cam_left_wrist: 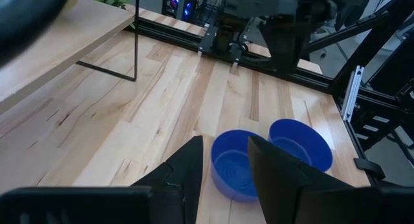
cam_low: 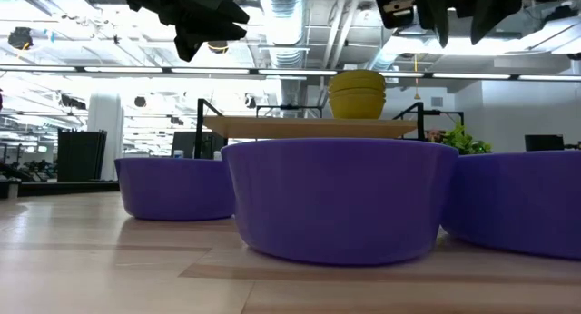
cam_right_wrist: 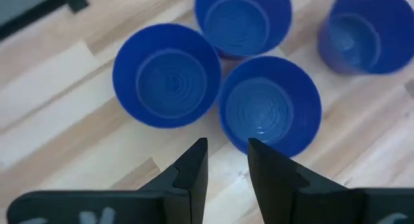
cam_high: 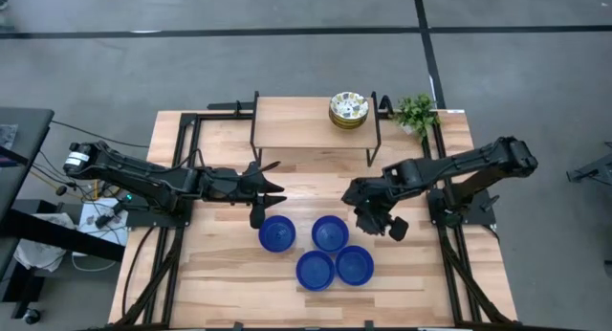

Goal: Pick & Place Mini bowls
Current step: Put the blue bowl on the shelf

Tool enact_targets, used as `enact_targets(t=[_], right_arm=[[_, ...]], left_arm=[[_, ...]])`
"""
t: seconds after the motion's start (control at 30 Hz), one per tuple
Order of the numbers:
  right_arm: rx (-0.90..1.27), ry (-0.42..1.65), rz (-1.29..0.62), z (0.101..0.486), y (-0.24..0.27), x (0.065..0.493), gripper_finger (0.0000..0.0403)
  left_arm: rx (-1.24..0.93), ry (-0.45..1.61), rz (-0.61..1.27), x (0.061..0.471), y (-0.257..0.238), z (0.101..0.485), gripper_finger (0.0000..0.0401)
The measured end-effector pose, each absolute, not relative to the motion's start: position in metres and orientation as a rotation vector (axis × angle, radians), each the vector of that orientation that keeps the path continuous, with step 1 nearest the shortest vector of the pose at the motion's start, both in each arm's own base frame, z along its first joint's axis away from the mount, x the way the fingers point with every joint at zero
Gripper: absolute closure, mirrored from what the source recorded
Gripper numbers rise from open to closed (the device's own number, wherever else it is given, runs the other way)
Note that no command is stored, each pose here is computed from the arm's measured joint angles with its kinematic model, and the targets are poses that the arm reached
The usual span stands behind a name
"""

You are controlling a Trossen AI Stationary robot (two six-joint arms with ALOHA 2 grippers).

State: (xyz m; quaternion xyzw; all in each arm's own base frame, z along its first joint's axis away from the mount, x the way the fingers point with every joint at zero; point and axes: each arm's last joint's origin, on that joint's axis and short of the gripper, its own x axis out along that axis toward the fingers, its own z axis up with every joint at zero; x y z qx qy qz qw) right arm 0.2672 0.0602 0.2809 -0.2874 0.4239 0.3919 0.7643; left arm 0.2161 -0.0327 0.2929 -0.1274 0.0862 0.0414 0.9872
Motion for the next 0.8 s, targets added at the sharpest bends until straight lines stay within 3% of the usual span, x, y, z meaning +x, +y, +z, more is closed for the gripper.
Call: enact_targets(t=[0.33,0.8], right_arm=[[-0.779,0.922,0.984,0.245,0.063,0.278,0.0303],[-0.814,0.970,0.987,0.202,0.069,0.309,0.0303]], left_arm=[[-0.259,0.159,0.081,0.216,-0.033,0.294,0.0280],[-0.259,0.159,0.081,0.216,-0.033,0.294,0.0280]])
